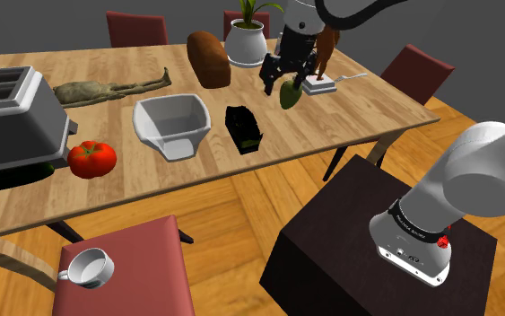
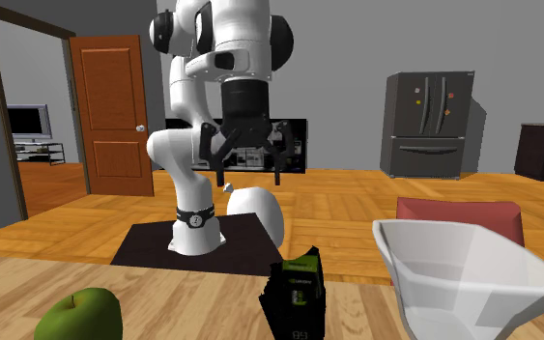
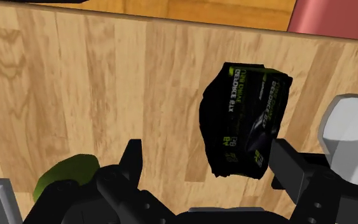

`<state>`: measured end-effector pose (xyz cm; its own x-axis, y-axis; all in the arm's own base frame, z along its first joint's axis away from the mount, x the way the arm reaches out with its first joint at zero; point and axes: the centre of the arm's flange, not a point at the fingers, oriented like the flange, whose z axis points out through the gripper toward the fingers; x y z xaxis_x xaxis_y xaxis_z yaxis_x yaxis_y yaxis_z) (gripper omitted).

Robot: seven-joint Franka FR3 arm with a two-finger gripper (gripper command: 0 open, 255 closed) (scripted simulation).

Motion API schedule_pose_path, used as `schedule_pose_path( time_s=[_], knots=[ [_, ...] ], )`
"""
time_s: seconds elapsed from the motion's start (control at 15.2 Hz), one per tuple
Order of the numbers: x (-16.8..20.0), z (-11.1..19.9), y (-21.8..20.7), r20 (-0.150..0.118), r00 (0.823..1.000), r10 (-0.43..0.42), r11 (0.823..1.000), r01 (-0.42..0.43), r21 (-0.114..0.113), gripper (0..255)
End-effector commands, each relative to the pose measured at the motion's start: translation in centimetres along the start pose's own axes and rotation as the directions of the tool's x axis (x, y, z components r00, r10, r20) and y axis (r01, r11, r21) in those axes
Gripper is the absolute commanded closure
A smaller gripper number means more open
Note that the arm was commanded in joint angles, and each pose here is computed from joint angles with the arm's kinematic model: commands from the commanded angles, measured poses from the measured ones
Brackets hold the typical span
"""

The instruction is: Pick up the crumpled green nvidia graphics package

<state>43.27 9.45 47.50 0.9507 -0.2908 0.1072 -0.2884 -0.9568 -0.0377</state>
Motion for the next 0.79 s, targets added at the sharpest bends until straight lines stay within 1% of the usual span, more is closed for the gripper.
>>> schedule_pose_path(
  time_s=[0.0,0.66,0.73],
  knots=[
    [0.9,1.7,-1.9,0.006,1.0,0.013,1.0,-0.013,0.005,0],
    [5.2,10.6,-10.5,0.038,0.997,0.073,0.997,-0.074,0.024,0],
    [5.3,10.8,-10.6,0.039,0.996,0.074,0.997,-0.075,0.025,0]
  ],
)
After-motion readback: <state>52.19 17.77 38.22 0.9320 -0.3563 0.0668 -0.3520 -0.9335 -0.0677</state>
